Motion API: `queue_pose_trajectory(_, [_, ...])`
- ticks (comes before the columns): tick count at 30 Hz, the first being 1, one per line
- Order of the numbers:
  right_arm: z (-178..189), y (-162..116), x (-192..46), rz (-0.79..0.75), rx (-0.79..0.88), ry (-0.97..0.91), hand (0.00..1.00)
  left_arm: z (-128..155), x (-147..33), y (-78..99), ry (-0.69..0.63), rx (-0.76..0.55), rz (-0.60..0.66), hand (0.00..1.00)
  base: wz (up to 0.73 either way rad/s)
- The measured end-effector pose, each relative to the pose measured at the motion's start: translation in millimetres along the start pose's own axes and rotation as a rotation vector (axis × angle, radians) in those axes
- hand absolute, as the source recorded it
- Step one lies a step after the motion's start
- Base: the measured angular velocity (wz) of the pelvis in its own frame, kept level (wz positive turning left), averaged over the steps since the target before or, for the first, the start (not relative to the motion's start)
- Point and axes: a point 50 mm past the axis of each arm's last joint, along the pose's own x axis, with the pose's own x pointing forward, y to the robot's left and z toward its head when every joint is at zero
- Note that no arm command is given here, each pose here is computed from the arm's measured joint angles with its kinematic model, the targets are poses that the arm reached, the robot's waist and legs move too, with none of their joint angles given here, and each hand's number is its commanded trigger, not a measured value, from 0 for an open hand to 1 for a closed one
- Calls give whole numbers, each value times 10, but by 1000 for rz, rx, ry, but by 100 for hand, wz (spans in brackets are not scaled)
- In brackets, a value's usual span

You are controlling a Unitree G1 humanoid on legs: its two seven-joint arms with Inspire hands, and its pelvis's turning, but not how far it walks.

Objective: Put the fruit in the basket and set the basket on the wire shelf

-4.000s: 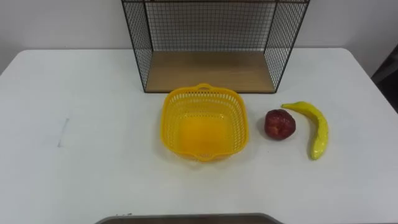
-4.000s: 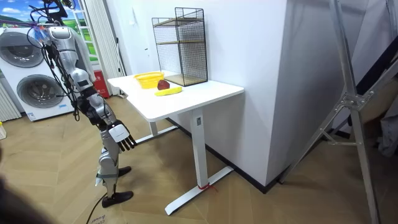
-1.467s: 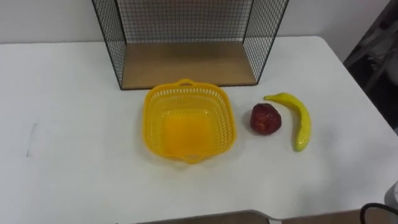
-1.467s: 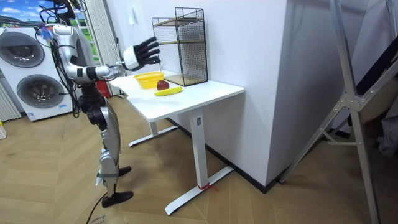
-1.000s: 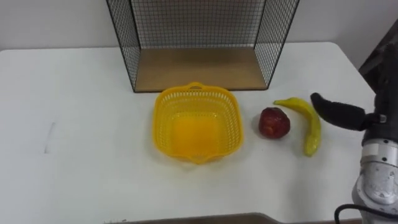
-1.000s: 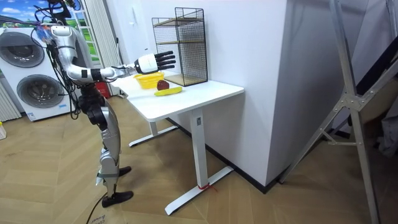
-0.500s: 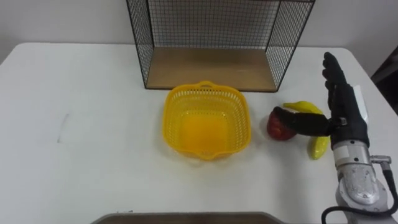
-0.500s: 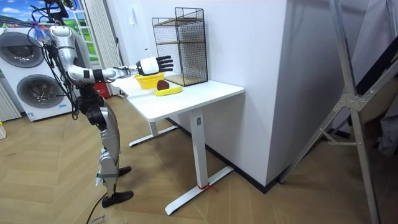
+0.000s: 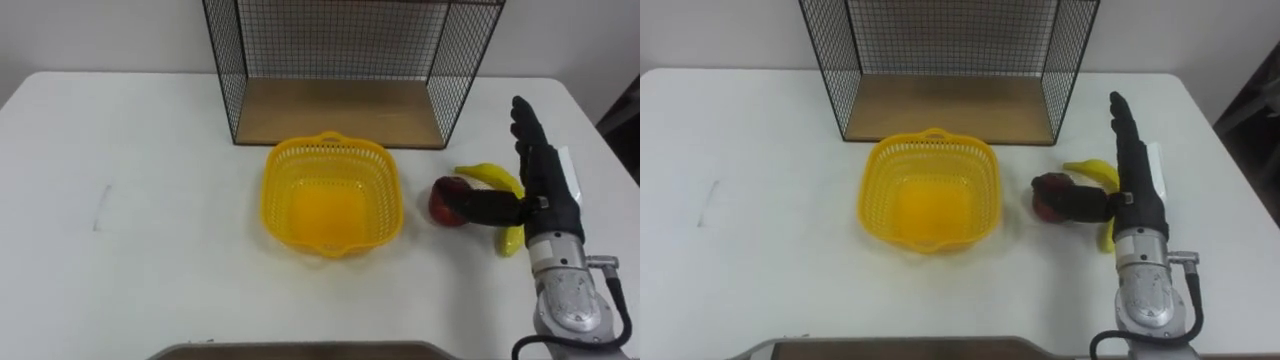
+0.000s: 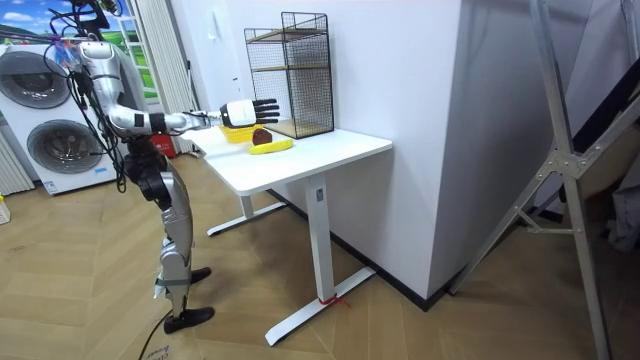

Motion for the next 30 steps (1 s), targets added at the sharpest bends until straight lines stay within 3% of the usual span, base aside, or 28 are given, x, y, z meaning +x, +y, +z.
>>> queue_pose_trajectory(19, [-298, 158, 14, 135, -28, 156, 0, -35, 6, -7, 32, 72, -16, 0, 2])
queue_pose_trajectory(30, [-379, 221, 136, 222, -47, 209, 0, -10, 3, 14, 14, 90, -27, 0, 2])
